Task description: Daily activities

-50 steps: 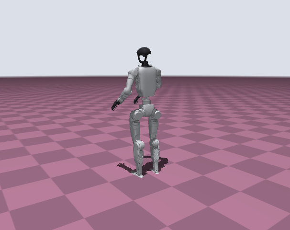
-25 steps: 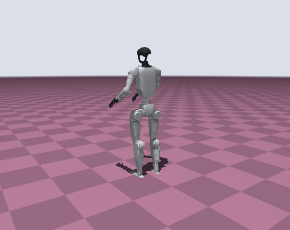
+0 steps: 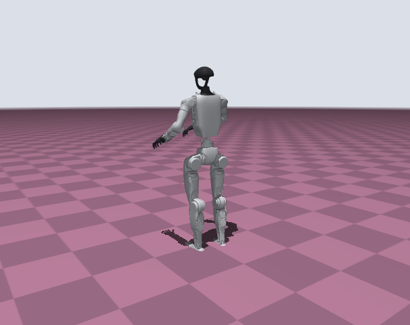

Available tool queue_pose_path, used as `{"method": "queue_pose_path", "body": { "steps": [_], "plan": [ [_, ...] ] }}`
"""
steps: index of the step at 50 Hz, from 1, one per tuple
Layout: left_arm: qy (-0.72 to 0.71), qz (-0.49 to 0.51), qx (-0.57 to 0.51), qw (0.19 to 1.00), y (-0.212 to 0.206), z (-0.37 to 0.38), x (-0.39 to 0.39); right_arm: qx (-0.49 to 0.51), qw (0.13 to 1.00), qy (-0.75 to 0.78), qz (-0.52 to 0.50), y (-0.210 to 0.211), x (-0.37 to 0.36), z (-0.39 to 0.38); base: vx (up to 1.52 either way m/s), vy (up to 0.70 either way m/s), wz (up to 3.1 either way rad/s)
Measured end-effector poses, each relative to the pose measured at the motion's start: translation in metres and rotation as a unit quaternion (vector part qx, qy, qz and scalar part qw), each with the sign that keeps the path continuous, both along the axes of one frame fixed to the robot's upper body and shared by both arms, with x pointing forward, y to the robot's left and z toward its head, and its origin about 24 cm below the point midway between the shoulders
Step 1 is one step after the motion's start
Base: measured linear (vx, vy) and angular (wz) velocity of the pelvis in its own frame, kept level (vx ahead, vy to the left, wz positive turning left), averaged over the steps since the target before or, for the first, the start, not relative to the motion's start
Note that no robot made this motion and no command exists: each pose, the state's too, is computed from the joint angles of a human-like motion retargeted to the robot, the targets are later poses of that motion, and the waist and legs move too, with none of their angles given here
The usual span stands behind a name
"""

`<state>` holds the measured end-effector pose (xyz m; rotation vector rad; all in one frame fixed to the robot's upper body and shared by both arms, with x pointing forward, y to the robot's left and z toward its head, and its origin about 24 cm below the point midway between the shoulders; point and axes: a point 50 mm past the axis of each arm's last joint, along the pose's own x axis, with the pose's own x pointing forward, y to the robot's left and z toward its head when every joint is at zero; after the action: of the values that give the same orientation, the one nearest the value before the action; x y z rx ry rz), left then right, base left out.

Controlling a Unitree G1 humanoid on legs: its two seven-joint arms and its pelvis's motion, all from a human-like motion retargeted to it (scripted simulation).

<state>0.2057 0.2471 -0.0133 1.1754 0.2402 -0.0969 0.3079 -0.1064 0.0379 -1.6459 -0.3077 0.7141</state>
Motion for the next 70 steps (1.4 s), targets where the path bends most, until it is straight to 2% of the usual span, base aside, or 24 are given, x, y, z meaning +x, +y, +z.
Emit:
{"method": "queue_pose_path", "body": {
  "steps": [3,5,9,39,58,70],
  "plan": [
    [-0.005,-0.003,-0.002,1.0,-0.002,0.001,0.001,0.009,1.0,-0.007,0.002,0.0,0.0,0.002,0.0,0.0,0.0],
    [0.02,-0.005,-0.023,1.0,-0.019,-0.019,-0.021,0.013,1.0,0.025,0.004,0.003,-0.022,-0.026,0.0,0.0,0.0],
    [-0.008,-0.006,-0.007,1.0,-0.004,-0.001,-0.002,0.022,1.0,-0.012,0.003,-0.001,-0.003,0.001,0.02,0.0,0.02],
    [-0.031,0.02,-0.043,0.998,-0.004,0.003,-0.003,0.074,0.996,-0.043,-0.018,-0.003,0.001,0.012,0.0,0.0,0.0],
    [-0.009,0.037,-0.045,0.998,0.004,0.004,-0.009,0.044,0.999,0.006,-0.03,0.003,0.005,0.006,0.0,0.0,0.0],
    [-0.031,0.092,-0.089,0.991,0.011,0.007,-0.009,0.065,0.997,0.009,-0.036,0.009,0.007,0.01,0.0,0.0,0.0]
  ]
}}
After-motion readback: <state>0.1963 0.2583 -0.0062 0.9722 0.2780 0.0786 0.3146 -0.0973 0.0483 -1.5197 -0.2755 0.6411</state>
